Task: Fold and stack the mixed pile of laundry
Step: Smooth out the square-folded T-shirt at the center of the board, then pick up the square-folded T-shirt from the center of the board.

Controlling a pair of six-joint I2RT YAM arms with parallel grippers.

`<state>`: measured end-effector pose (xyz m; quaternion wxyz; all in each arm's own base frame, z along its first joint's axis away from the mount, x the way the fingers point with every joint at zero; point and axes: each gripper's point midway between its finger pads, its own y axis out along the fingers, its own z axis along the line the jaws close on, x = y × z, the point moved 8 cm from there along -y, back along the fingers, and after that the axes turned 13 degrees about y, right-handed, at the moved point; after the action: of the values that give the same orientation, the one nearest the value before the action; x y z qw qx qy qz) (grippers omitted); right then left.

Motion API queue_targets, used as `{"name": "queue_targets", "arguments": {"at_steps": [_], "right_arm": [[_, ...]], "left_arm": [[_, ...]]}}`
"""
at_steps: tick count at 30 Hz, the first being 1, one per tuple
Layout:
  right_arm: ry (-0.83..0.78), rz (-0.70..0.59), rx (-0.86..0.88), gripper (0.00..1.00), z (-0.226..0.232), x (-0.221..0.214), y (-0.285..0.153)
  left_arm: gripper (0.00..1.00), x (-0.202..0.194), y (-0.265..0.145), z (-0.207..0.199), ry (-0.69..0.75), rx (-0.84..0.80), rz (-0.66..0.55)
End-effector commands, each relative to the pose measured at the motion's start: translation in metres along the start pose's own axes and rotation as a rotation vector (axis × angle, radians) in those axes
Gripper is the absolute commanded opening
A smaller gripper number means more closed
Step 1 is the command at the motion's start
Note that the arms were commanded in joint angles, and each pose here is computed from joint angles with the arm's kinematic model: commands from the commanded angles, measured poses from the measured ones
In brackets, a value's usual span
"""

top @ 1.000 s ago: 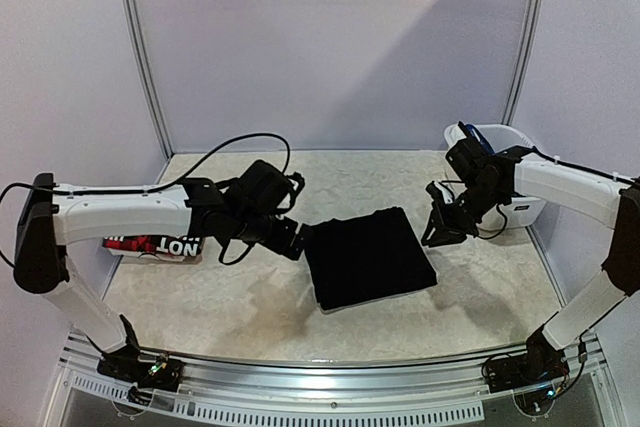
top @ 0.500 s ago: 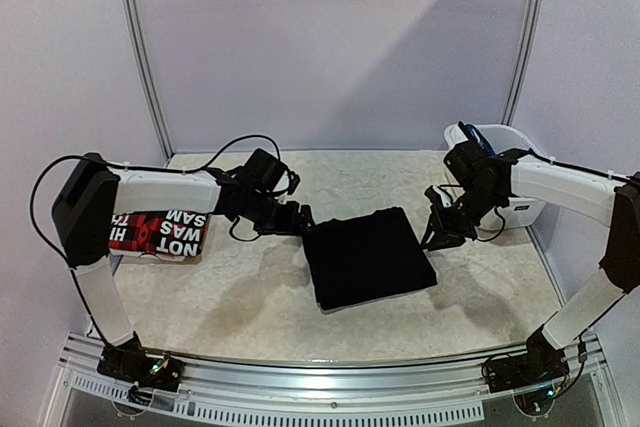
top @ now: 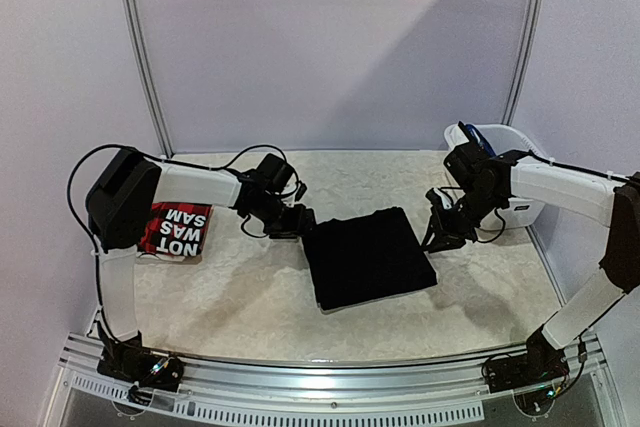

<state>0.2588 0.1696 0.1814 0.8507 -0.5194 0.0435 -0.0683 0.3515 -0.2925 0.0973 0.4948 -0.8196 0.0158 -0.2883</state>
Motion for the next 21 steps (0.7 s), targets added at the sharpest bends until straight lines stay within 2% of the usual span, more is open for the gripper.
{"name": "queue_targets", "arguments": {"at_steps": [1,5,9,12,17,21], "right_arm": [[0.016,-0.003,0.003,0.18,0.000,0.001,0.000],[0.021,-0.005,0.001,0.18,0.001,0.003,0.000],[0.025,-0.001,0.002,0.18,0.003,0.006,0.002],[0.025,-0.005,0.007,0.18,0.006,0.009,0.001],[0.013,-0.016,0.021,0.18,0.011,0.013,-0.001],[0.006,-0.020,0.039,0.18,0.014,0.016,0.000]], "left_arm": [[0.65,-0.001,0.014,0.004,-0.018,-0.037,0.041],[0.50,-0.003,0.020,0.005,-0.044,-0.047,0.054],[0.21,0.003,0.022,0.004,-0.041,-0.040,0.050],[0.07,0.017,0.019,0.000,-0.019,-0.041,0.052],[0.00,0.035,0.005,-0.010,-0.032,-0.032,0.050],[0.00,0.035,-0.005,-0.018,-0.025,-0.040,0.043]]}}
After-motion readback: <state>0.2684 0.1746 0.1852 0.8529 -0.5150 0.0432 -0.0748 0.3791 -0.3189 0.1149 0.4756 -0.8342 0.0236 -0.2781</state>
